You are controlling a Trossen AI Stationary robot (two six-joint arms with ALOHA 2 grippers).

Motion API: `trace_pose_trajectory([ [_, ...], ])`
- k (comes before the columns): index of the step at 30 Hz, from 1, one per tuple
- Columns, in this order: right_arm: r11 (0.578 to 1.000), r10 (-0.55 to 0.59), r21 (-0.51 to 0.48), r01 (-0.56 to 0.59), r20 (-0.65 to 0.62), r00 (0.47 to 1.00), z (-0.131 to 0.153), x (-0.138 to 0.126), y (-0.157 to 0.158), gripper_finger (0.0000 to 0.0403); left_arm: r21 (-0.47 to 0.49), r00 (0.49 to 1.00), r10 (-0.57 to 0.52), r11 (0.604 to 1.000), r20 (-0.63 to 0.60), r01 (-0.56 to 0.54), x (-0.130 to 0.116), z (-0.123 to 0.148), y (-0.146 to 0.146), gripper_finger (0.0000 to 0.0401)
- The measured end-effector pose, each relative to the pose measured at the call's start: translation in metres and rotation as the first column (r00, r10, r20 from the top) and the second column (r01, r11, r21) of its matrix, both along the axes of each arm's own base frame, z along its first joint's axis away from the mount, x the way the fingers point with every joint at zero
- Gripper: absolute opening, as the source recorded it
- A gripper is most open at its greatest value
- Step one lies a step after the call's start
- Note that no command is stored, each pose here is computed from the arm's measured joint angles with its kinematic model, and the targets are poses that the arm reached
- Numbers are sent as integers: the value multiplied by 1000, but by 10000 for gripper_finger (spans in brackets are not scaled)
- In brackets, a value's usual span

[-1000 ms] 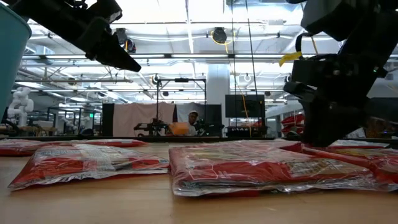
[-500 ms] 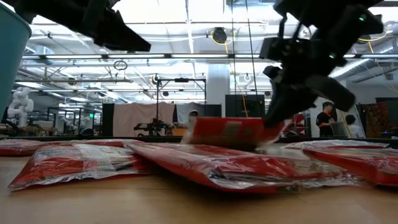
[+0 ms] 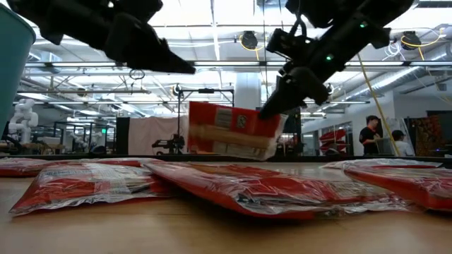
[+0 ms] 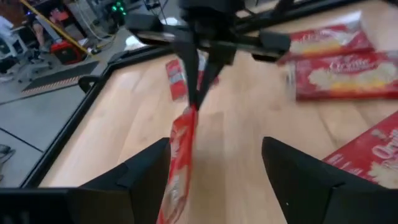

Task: Sort popcorn bags into baskets
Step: Put the red popcorn bag into the blue container

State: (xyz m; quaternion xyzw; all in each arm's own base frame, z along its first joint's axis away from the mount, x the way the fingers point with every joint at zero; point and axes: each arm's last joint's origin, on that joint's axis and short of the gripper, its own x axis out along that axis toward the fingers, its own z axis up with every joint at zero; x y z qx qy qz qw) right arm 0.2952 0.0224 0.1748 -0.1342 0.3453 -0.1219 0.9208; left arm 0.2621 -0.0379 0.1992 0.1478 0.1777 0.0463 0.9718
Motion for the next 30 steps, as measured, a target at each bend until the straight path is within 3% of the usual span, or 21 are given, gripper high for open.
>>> trace_pose_trajectory([
  [12,997,80,3,-81,153,985,14,12,-11,0,105,983,155,984,-94,-145,15,-24,23,178],
  [20,995,104,-20,-102,206,973,19,15,-14,0,97,984,143,986,-107,-132,16,-25,30,141],
  [27,990,136,-1,-139,224,965,21,16,-17,0,96,984,133,988,-115,-122,15,-25,30,29],
  [30,991,131,10,-137,240,962,22,17,-17,1,96,983,127,989,-130,-115,12,-22,29,21],
])
